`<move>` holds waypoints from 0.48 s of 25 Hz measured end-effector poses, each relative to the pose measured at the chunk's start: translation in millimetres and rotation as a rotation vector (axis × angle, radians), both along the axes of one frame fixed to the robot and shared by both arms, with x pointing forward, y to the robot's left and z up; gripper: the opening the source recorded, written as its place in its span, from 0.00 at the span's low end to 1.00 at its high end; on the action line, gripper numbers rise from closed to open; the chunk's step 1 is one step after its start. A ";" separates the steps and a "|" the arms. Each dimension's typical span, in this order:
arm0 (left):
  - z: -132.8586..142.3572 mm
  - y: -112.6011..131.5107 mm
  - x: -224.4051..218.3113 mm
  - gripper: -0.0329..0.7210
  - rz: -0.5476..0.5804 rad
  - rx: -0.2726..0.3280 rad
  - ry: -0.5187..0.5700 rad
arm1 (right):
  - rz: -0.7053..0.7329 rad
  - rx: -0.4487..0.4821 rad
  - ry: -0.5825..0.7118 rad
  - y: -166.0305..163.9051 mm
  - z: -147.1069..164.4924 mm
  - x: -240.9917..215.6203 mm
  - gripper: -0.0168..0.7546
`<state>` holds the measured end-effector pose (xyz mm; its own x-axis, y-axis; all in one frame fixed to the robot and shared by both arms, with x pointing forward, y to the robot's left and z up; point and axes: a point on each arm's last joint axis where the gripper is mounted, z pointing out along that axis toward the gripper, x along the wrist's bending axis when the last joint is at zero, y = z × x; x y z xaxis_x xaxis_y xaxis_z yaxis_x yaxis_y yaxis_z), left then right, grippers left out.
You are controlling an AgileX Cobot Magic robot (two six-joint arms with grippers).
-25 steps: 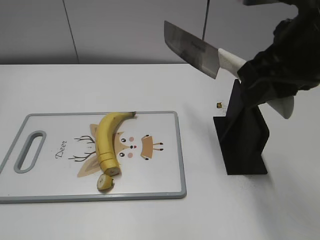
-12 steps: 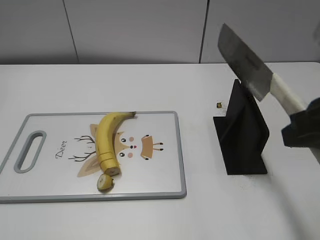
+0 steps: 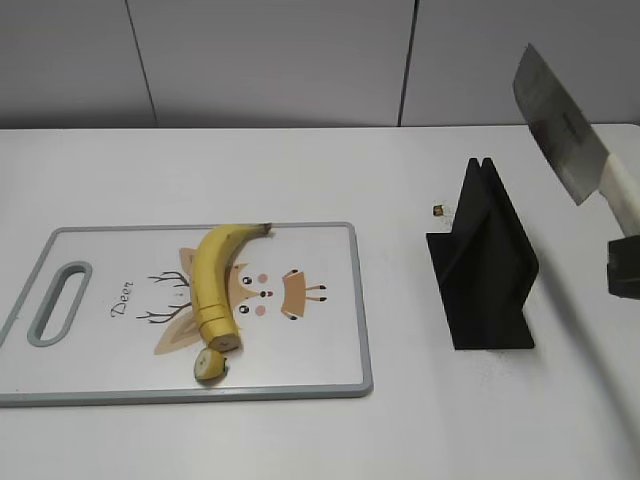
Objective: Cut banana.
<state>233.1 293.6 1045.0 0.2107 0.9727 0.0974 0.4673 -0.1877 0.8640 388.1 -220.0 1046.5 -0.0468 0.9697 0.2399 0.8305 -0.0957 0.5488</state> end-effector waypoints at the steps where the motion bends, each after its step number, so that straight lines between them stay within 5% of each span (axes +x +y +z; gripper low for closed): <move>1: 0.0 0.0 0.0 0.82 0.000 0.000 0.000 | -0.007 -0.014 -0.002 0.4 -2.0 3.3 0.23; 12: 0.0 0.7 0.1 0.82 0.006 0.005 0.000 | 0.005 -0.048 0.018 17.3 -24.0 33.8 0.23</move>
<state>233.1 294.3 1045.0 0.2050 0.9734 0.1025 0.4683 -0.1895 0.8630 421.9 -202.7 1022.5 -0.0476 0.9798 0.1942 0.8409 -0.0656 0.5372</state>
